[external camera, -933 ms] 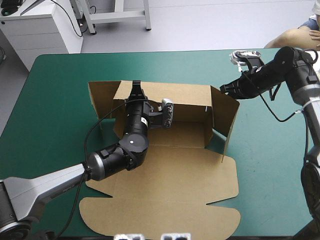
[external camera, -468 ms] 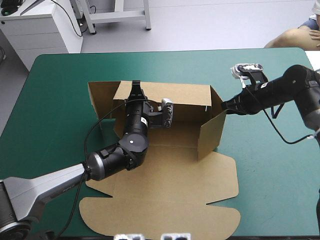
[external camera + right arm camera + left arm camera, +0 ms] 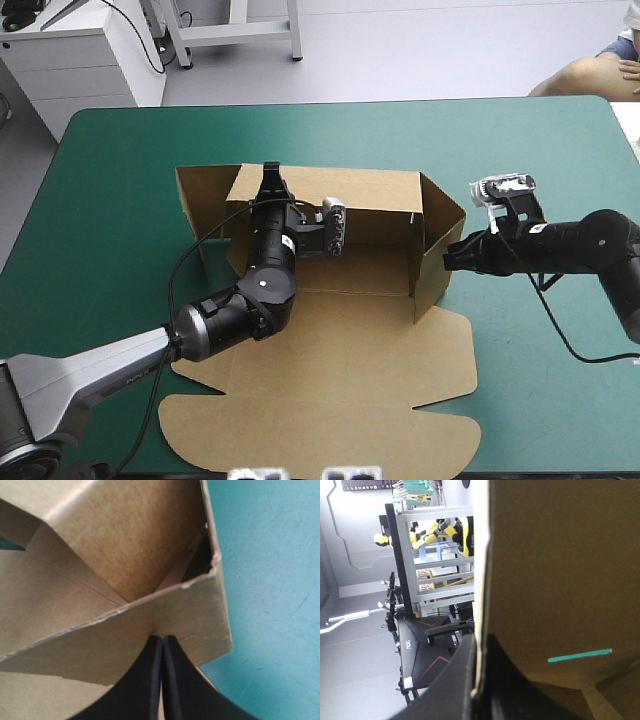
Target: Fold the box
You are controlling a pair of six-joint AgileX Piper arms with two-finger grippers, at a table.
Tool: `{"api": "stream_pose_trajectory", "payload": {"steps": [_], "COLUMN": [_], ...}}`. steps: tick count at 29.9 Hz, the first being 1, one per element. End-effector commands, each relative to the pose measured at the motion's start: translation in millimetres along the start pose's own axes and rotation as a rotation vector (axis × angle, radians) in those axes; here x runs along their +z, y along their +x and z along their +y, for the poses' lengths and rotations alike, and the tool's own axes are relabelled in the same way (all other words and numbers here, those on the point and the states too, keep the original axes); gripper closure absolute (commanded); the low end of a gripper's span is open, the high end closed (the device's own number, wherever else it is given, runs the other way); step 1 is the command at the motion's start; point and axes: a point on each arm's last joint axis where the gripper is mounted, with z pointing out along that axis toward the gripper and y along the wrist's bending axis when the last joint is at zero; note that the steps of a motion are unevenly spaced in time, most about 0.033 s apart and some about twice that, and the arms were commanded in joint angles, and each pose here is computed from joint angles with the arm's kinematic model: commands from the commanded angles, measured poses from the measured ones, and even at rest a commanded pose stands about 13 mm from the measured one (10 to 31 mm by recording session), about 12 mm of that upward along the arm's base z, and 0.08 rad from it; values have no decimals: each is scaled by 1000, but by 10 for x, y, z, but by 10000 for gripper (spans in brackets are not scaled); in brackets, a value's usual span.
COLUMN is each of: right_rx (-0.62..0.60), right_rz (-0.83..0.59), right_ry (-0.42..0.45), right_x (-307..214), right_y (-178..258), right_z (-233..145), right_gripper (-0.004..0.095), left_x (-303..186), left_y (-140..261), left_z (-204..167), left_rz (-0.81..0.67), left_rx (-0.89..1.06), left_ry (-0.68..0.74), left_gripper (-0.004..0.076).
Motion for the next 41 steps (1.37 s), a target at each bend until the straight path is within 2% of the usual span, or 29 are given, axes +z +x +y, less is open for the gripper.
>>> {"api": "stream_pose_trajectory", "payload": {"steps": [1,6,18,22,25,27,30,34,37,41], "right_rx": [-15,-18,5,24,15,-4,-62,-110,-106,-71], "right_rz": [-95,-123,-101,-21,-68,-124,-181,-247,-267,-259], "right_ry": [11,36,-19,-112,-174,-176,-106,63,157,217], "right_x": [-50,-37,-47,-39,-149,-288,-544,-858,-944,-887], "right_y": [-30,-43,-36,33,-42,-168,-394,-735,-957,-1172], "right_z": [11,-19,35,114,221,288,350,339,269,147], "right_gripper": [928,928,928,928,928,926,926,926,926,926], "left_x": [-120,-120,-120,-120,-120,-120,-120,-119,-119,-119], "left_y": [54,52,52,52,52,52,53,53,44,44], "left_z": [227,226,226,226,226,226,225,222,220,220], "left_rz": [-1,-3,-3,-3,-3,-3,-3,-2,-12,-13], "left_rx": [-26,-25,-25,-25,-25,-25,-27,-30,-29,-29], "left_ry": [-88,-88,-88,-88,-88,-88,-86,-83,-81,-81], "left_gripper": [732,732,732,732,732,732,732,732,732,732]}}
